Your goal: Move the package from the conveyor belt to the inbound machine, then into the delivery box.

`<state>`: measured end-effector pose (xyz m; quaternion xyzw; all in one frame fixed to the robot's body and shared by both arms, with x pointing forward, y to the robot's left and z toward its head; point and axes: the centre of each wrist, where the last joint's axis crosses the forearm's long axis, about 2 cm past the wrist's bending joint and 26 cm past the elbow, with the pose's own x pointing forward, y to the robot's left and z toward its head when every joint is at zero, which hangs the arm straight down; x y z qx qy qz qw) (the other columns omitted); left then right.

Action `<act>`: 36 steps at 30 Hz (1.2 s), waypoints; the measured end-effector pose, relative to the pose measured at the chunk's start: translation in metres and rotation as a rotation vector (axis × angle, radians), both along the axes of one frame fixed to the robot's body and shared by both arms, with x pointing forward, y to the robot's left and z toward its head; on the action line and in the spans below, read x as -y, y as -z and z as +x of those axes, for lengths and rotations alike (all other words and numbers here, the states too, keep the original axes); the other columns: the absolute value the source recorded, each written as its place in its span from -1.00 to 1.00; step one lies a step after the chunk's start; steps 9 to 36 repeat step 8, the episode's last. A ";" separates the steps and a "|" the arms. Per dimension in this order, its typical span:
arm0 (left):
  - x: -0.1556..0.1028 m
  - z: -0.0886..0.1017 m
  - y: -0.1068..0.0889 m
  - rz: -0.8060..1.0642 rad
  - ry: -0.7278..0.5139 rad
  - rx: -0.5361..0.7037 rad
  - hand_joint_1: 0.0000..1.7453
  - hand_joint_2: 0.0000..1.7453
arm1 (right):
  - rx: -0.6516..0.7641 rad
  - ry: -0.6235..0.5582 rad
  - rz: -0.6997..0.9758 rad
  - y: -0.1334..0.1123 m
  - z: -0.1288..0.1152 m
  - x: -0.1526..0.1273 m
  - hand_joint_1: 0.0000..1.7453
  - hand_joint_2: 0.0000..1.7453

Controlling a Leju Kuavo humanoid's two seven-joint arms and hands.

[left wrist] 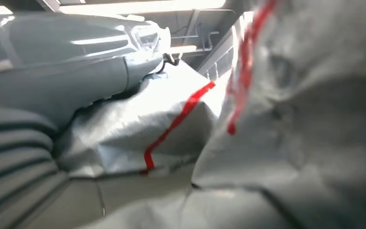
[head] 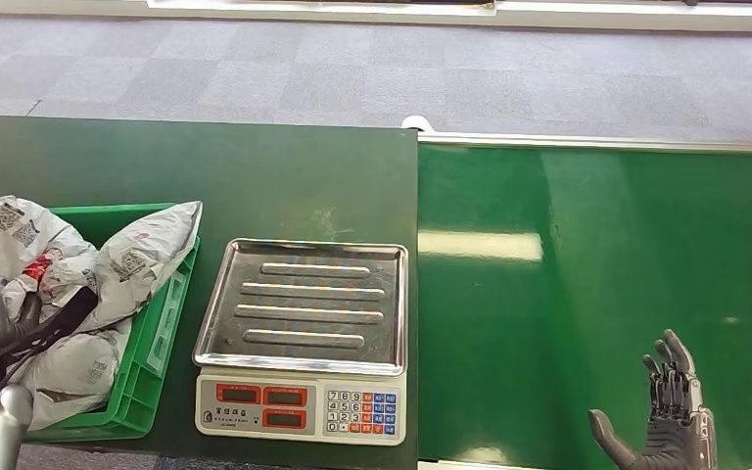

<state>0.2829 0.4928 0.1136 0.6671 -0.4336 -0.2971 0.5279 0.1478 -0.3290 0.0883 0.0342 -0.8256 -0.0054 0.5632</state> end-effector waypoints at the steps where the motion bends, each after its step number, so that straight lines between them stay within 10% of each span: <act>1: 0.002 0.001 0.000 -0.035 0.030 0.055 -1.00 1.00 | -0.001 0.006 0.001 0.000 0.000 0.000 -1.00 1.00; 8: 0.057 0.005 -0.048 0.104 0.552 0.694 -1.00 1.00 | 0.012 0.062 0.027 -0.001 0.007 -0.004 -1.00 1.00; 36: 0.057 0.005 -0.048 0.104 0.552 0.694 -1.00 1.00 | 0.012 0.062 0.027 -0.001 0.007 -0.004 -1.00 1.00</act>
